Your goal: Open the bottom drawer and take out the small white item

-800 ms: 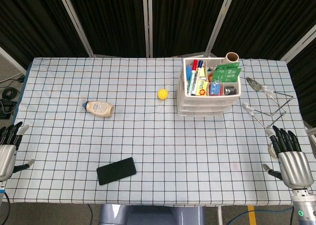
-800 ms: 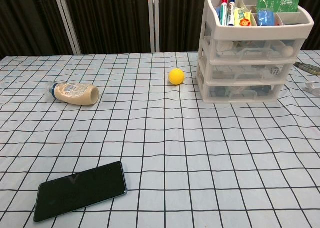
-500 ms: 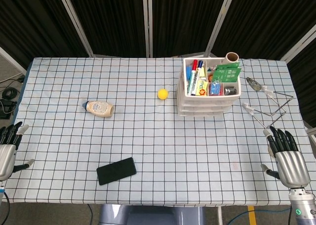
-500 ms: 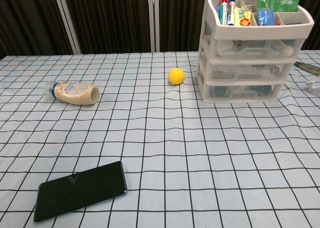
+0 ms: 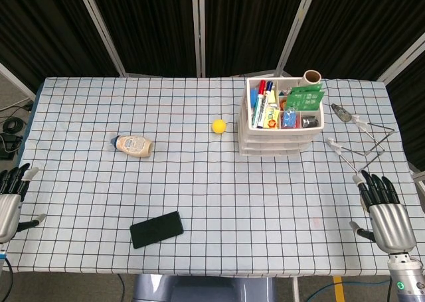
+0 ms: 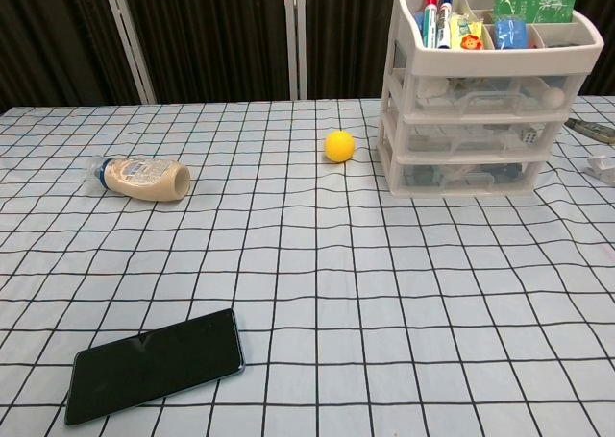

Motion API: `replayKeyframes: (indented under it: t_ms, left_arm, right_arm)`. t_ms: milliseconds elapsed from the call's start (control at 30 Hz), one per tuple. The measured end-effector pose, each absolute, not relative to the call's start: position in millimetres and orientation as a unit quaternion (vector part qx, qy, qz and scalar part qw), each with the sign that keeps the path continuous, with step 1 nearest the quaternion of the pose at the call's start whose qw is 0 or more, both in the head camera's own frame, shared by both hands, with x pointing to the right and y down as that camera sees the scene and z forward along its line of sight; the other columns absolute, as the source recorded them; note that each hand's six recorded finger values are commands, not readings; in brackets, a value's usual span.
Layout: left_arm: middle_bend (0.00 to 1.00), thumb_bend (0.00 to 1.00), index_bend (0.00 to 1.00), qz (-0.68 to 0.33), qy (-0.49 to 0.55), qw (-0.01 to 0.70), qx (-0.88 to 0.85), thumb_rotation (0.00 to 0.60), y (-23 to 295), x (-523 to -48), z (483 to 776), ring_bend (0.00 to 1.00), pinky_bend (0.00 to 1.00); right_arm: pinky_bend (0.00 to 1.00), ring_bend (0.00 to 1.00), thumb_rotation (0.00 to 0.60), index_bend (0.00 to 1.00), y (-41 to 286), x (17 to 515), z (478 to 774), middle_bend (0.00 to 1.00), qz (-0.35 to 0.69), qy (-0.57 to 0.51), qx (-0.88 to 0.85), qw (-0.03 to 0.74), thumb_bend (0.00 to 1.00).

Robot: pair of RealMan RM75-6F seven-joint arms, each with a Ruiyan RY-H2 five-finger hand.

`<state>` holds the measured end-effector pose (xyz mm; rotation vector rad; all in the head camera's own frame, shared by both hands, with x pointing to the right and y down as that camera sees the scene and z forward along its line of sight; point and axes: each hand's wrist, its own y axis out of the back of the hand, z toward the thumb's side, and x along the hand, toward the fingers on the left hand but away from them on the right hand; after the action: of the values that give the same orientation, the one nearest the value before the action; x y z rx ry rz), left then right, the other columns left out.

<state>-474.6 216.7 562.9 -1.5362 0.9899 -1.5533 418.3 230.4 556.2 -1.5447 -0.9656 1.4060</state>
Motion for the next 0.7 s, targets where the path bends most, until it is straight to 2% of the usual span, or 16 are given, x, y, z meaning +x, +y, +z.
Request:
replayKeyframes:
  t_ms: [167, 200, 233, 300, 333, 367, 400, 533, 700]
  left_arm:
    - [0.0, 0.0, 0.0, -0.605, 0.385, 0.364, -0.595, 0.6, 218, -475, 562, 0.0, 0.0]
    - [0.0, 0.0, 0.0, -0.605, 0.385, 0.364, -0.595, 0.6, 218, -475, 562, 0.0, 0.0]
    - [0.0, 0.0, 0.0, -0.604, 0.386, 0.365, -0.594, 0.6, 217, -475, 561, 0.0, 0.0]
    - [0.0, 0.0, 0.0, -0.603, 0.39, 0.366, -0.593, 0.6, 217, -475, 560, 0.0, 0.0]
    - [0.0, 0.0, 0.0, -0.602, 0.391, 0.366, -0.592, 0.6, 217, -475, 559, 0.0, 0.0]
    - [0.0, 0.0, 0.0, -0.602, 0.393, 0.366, -0.592, 0.6, 217, -475, 558, 0.0, 0.0]
    - [0.0, 0.0, 0.0, -0.601, 0.394, 0.366, -0.591, 0.6, 217, -476, 558, 0.0, 0.0]
    - [0.0, 0.0, 0.0, -0.598, 0.401, 0.366, -0.59, 0.6, 216, -476, 555, 0.0, 0.0]
    - [0.0, 0.0, 0.0, -0.595, 0.403, 0.368, -0.59, 0.6, 216, -476, 554, 0.0, 0.0]
  right_arm:
    - [0.0, 0.0, 0.6, 0.01, 231, 416, 556, 0.0, 0.554, -0.381, -0.617, 0.408, 0.03]
    - [0.07, 0.04, 0.6, 0.04, 230, 415, 556, 0.04, 0.552, -0.381, -0.618, 0.409, 0.03]
    - [0.16, 0.11, 0.6, 0.06, 230, 413, 556, 0.1, 0.549, -0.383, -0.619, 0.41, 0.03]
    - [0.45, 0.41, 0.6, 0.12, 228, 411, 555, 0.38, 0.543, -0.388, -0.62, 0.413, 0.04]
    - [0.59, 0.59, 0.6, 0.14, 227, 409, 554, 0.56, 0.538, -0.393, -0.619, 0.417, 0.05]
    - [0.67, 0.71, 0.6, 0.15, 225, 408, 554, 0.68, 0.533, -0.398, -0.618, 0.42, 0.05]
    - [0.72, 0.77, 0.6, 0.16, 224, 406, 554, 0.75, 0.527, -0.404, -0.618, 0.421, 0.06]
    - [0.79, 0.88, 0.6, 0.16, 219, 395, 560, 0.86, 0.5, -0.428, -0.639, 0.397, 0.13]
    - [0.84, 0.95, 0.6, 0.13, 208, 372, 576, 0.93, 0.472, -0.452, -0.684, 0.326, 0.37]
